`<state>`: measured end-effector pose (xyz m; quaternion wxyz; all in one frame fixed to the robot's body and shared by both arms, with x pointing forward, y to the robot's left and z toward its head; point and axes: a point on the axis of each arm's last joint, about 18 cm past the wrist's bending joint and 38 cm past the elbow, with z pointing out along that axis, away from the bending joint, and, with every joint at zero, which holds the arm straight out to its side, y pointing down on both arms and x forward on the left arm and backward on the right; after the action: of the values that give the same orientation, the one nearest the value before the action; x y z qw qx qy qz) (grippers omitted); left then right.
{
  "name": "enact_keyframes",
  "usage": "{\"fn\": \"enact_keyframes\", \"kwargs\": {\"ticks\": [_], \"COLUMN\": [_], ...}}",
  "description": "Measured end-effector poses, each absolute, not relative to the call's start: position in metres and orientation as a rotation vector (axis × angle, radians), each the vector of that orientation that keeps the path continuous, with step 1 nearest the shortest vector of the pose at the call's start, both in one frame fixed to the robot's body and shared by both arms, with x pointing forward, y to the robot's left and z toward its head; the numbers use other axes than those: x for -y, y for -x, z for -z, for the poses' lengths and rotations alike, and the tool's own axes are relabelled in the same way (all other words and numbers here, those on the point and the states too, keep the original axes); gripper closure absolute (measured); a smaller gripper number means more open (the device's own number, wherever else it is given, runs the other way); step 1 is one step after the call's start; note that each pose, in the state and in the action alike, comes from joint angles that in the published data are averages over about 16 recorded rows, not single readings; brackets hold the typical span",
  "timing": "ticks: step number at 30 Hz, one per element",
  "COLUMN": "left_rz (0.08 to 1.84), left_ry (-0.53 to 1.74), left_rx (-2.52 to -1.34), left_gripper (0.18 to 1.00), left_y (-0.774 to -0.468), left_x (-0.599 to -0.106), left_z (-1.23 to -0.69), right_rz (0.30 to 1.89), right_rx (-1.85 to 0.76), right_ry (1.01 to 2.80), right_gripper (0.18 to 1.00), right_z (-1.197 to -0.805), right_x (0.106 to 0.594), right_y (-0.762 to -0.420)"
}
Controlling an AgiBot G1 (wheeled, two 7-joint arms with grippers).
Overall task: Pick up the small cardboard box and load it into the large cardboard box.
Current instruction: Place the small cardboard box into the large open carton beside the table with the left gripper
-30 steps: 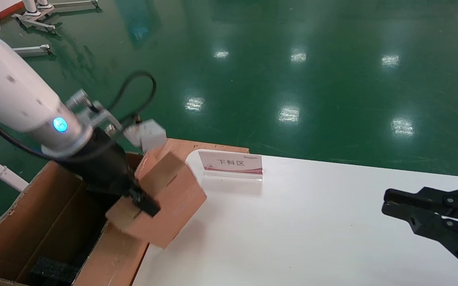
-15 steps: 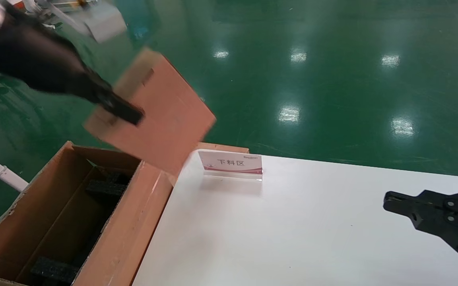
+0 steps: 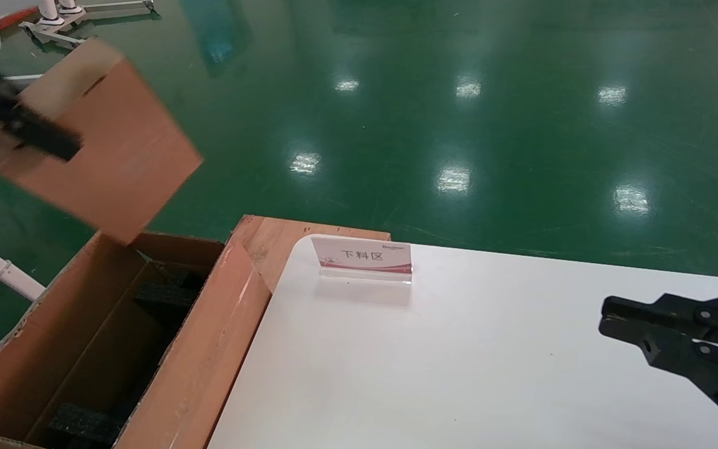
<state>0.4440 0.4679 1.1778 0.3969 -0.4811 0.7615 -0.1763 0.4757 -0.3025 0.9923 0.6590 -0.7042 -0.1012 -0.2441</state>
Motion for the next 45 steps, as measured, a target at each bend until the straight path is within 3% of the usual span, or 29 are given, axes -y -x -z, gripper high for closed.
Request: {"fn": "enact_keyframes", "kwargs": {"ticks": [7,13,29,35,45], "left_rz": [0.341,0.287,0.247,0.273,0.319], "left_ry": [1.345,1.455,1.626,1.653,1.684], "left_rx": [-1.970,-2.005,-2.048,-2.041,-2.013], "left_gripper": [0.954,0.955,0.957,0.957,0.958], "left_y": [-0.437,-0.432,-0.425,-0.427,-0.437], "left_x": [-0.495,-0.511,-0.531,-0.534,-0.536], "left_z": [-1.154,-1.133,-1.098,-1.090,-1.073], "right_rz": [0.552,0.552,0.552,0.552,0.552], "right_rx": [0.229,0.229,0.229,0.229,0.229], "right_ry": [1.594,1.594,1.594,1.594,1.594], "right_gripper": [0.898,0.794,0.412,0.307,0.211], "right_z": [-0.992,-0.992,-0.992,-0.992,-0.992], "right_x": [0.302,0.302,0.302,0.302,0.302], "right_y": [-0.476,-0.476,-0.476,-0.476,-0.476]}}
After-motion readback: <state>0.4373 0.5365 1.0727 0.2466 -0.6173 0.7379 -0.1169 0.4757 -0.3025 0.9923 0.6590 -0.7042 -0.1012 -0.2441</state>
